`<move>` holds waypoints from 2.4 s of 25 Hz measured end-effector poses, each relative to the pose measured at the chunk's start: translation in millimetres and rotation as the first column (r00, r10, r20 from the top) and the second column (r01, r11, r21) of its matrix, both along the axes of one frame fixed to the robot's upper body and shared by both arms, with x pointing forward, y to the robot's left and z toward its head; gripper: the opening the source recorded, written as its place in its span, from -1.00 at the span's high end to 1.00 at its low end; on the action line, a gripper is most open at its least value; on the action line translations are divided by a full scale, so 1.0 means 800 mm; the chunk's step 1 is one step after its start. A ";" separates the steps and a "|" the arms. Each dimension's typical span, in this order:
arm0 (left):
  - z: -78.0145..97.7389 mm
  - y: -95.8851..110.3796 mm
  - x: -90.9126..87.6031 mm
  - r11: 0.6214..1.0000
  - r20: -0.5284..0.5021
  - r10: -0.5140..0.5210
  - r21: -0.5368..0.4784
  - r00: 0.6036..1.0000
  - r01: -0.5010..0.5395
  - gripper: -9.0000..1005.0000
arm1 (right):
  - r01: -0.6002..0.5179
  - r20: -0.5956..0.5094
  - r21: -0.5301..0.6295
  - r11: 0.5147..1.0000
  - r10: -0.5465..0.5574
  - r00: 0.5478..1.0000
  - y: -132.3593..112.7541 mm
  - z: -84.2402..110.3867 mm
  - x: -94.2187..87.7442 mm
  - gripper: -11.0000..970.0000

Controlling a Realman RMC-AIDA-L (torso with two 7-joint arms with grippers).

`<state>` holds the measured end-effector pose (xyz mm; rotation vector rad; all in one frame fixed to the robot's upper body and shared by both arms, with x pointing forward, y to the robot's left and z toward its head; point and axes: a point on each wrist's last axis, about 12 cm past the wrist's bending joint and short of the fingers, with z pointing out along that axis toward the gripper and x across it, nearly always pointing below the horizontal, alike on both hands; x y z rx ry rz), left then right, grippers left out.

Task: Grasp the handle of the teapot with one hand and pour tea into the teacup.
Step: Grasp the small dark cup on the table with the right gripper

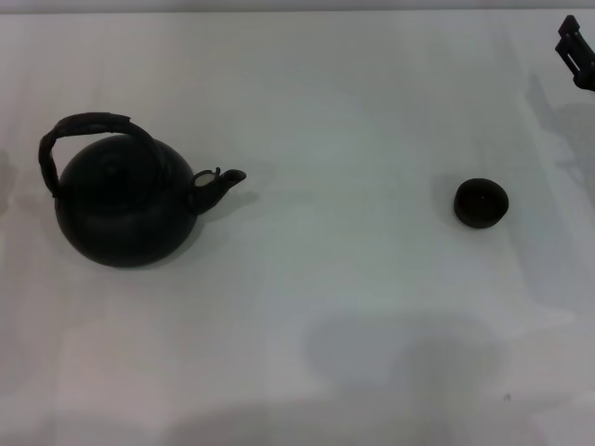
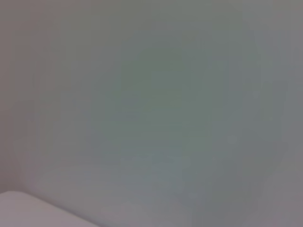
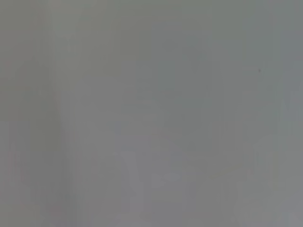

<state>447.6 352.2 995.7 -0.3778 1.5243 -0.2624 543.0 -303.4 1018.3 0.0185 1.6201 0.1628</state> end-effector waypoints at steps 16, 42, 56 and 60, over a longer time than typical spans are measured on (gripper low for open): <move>-0.001 -0.002 -0.001 1.000 -0.007 -0.024 0.008 1.000 0.024 -0.74 | 0.025 -0.006 0.007 1.000 -0.025 1.000 -0.006 -0.003 -0.005 -0.71; 0.006 0.001 0.000 0.999 0.033 -0.032 0.019 0.999 0.032 -0.74 | -0.608 -0.268 0.083 0.790 0.605 0.749 -0.016 0.103 0.057 -0.70; 0.007 0.001 0.003 0.999 0.031 -0.028 0.023 0.999 0.027 -0.74 | -0.843 -0.765 -0.176 0.508 0.469 0.442 0.103 0.172 0.045 -0.67; 0.007 0.001 0.004 0.999 0.030 -0.032 0.024 0.999 0.031 -0.74 | -0.854 -0.830 -0.253 0.454 0.352 0.433 0.141 0.165 0.044 -0.66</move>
